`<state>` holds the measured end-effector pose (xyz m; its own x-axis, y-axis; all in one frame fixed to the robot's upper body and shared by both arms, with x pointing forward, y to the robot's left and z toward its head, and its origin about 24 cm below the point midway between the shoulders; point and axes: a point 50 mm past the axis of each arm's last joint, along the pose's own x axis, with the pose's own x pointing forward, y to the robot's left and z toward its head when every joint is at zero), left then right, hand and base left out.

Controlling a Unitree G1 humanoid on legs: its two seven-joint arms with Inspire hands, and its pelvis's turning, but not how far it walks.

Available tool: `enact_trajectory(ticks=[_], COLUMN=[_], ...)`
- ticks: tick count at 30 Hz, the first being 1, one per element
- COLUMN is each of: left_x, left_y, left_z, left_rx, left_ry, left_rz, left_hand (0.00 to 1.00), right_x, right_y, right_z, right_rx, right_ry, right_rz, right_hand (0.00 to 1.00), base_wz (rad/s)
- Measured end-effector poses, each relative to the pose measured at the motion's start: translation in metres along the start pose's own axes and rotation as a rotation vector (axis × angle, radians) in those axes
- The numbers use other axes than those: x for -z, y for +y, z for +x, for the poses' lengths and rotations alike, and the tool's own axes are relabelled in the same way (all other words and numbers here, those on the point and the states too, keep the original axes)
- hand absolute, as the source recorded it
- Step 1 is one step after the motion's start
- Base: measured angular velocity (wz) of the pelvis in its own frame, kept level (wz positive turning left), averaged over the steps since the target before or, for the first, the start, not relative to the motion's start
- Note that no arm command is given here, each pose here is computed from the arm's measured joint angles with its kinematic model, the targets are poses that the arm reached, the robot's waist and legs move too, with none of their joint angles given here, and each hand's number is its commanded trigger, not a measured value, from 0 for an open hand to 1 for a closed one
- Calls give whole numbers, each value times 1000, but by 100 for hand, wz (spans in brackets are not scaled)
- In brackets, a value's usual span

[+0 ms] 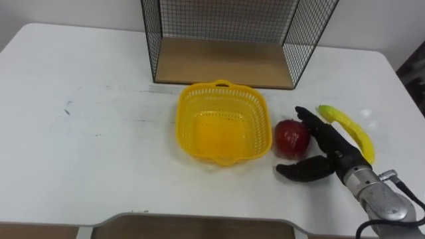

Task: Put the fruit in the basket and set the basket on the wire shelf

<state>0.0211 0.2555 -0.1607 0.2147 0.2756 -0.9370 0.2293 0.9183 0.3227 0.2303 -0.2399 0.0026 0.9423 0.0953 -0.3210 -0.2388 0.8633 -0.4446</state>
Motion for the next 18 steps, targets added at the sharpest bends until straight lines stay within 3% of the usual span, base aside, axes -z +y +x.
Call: enact_trajectory(ticks=[1, 2, 3, 4, 18], left_x=[0, -1, -2, -2, -1], left_y=[0, 0, 1, 1, 1], left_z=[0, 0, 0, 0, 0], left_rx=[0, -1, -2, -2, -2], left_ry=[-1, -3, -4, -4, 1], left_rz=[0, 0, 0, 0, -9], left_hand=[0, 0, 0, 0, 0], right_x=[1, 2, 2, 2, 4], right_y=[0, 1, 1, 1, -7], right_z=[0, 0, 0, 0, 1], right_rx=[-1, -2, -4, -5, 68], right_ry=[3, 9, 12, 13, 26], right_rz=[-3, -7, -13, -15, -20], right_hand=[0, 22, 84, 100, 100], base_wz=[0, 0, 0, 0, 0])
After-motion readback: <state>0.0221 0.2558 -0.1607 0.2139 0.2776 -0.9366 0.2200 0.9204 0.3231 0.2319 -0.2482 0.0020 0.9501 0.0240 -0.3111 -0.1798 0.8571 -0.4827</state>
